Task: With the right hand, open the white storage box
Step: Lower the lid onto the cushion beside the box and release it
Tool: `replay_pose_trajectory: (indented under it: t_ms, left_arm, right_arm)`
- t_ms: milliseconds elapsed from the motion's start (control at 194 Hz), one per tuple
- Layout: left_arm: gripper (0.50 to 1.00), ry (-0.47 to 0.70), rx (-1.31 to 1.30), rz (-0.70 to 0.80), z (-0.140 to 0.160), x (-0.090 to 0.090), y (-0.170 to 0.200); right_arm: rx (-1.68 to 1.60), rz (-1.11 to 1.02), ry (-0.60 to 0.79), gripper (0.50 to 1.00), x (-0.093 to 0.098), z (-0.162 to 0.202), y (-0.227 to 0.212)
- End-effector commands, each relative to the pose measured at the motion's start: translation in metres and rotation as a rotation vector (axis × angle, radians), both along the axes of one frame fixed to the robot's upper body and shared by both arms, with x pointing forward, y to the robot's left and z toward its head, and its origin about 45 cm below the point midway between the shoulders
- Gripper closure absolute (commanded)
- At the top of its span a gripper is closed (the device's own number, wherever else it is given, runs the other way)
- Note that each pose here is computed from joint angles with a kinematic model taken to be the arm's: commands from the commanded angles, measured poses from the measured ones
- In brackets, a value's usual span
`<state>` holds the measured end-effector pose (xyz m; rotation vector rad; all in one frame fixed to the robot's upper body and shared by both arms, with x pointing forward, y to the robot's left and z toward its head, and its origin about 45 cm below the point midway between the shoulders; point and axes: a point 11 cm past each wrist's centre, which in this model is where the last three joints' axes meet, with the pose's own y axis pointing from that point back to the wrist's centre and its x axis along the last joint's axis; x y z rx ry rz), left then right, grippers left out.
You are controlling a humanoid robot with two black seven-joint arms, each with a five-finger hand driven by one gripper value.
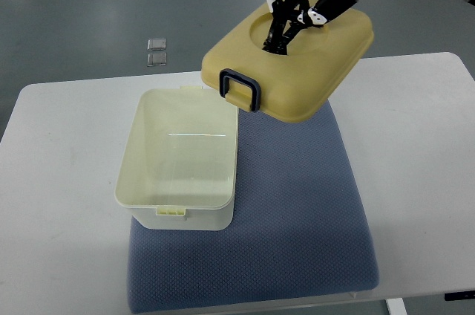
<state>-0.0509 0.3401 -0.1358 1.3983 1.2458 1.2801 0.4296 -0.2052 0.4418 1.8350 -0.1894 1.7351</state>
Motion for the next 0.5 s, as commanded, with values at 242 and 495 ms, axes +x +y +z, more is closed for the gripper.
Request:
replay_pose_trajectory:
  t_ms: [242, 495]
  left_arm:
    - [0.500, 0.000, 0.000, 0.000, 0.000, 0.000, 0.000]
    - [0.500, -0.001, 0.000, 0.001, 0.000, 0.001, 0.000]
  right_arm:
    - [0.020, -0.094, 0.067, 1.000, -0.011, -0.085, -0.061]
    - [0.035, -0.084, 0.126, 1.000, -0.026, -0.140, -0.062]
